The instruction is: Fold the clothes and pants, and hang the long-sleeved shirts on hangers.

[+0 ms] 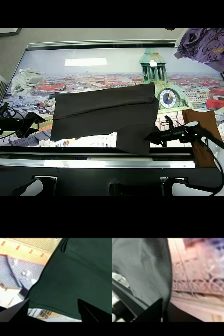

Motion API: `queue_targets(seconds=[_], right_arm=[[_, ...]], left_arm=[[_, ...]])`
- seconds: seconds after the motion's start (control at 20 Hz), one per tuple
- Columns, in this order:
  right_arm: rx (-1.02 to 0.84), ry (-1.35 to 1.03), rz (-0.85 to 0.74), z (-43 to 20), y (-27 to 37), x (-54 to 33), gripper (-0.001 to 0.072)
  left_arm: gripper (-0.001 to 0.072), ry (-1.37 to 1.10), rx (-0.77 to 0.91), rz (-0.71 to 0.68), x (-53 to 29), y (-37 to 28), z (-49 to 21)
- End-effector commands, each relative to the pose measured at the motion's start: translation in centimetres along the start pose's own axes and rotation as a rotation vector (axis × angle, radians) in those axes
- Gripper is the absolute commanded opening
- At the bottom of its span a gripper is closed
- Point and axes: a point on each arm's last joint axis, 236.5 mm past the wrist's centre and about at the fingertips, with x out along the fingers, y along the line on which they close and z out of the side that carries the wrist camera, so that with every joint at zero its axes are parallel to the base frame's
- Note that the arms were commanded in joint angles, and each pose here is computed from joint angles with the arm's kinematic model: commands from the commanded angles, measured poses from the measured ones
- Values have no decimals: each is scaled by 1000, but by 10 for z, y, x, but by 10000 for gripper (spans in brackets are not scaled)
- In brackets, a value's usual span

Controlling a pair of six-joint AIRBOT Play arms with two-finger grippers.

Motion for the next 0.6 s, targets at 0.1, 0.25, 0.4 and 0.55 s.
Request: queue_targets(seconds=[0.1, 0.25, 0.4, 0.55], right_arm=[[-23, -6, -13, -2, 6, 6, 35], [-46, -24, -7, -2, 15, -1, 35], [-56, -45, -4, -2, 22, -7, 35], [-59, -33, 6, -8, 27, -10, 35]], left_arm=[[708, -1, 12, 28, -3, 26, -6], [707, 66, -89, -35, 12, 54, -34], [707, 102, -114, -125, 28, 55, -54], [706, 121, -85, -117, 43, 57, -61]])
